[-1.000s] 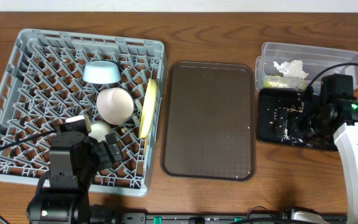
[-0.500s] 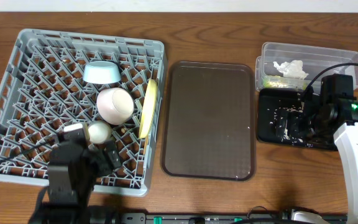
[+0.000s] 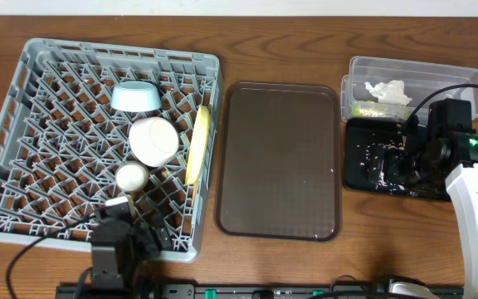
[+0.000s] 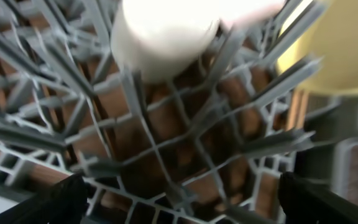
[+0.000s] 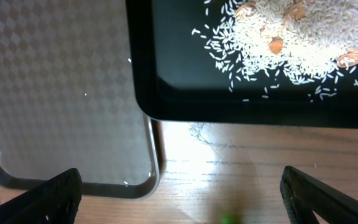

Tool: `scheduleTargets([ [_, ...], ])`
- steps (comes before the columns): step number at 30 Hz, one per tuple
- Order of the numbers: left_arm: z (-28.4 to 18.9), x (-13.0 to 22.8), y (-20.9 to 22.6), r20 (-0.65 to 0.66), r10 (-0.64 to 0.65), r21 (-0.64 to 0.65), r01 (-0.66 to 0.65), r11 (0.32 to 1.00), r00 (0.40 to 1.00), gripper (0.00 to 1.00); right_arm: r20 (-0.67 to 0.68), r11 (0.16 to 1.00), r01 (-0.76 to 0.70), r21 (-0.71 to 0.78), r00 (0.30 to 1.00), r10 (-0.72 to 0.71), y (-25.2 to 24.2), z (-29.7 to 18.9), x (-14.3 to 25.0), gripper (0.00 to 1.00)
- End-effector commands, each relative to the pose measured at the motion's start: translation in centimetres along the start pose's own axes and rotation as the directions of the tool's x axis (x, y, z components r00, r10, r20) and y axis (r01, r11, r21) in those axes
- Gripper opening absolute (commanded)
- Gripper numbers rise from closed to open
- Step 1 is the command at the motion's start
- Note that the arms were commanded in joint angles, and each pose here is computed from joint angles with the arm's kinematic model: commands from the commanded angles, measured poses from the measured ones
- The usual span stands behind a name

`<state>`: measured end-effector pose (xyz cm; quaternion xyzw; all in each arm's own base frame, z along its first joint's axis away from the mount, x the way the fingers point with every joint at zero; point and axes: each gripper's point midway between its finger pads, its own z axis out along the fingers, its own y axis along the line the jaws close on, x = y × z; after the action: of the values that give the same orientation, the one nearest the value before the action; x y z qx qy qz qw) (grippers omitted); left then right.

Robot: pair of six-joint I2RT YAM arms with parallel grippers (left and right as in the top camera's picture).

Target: Sort waste into correct bins and load items into the dishwasher

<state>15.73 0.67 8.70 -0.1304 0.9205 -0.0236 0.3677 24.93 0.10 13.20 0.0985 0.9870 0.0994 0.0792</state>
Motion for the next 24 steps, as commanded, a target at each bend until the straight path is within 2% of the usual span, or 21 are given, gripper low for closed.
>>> scheduleTargets([
  [1,1.00,1.05,0.54,0.029,-0.012,-0.008,0.012,1.000,0.999,1.00,0.025,1.000,0.003,0.005,1.000,-0.003,-0.17,-0.56,-0.40,0.99],
  [5,1.37,0.63,0.66,0.096,-0.031,0.002,0.031,1.000,0.995,1.00,0.025,1.000,0.003,0.005,1.000,-0.003,-0.17,-0.56,-0.40,0.99],
  [24,1.46,0.70,0.83,0.093,-0.036,-0.006,0.037,0.999,0.995,1.00,0.025,1.000,0.003,0.005,1.000,-0.003,-0.17,-0.56,-0.40,0.99],
])
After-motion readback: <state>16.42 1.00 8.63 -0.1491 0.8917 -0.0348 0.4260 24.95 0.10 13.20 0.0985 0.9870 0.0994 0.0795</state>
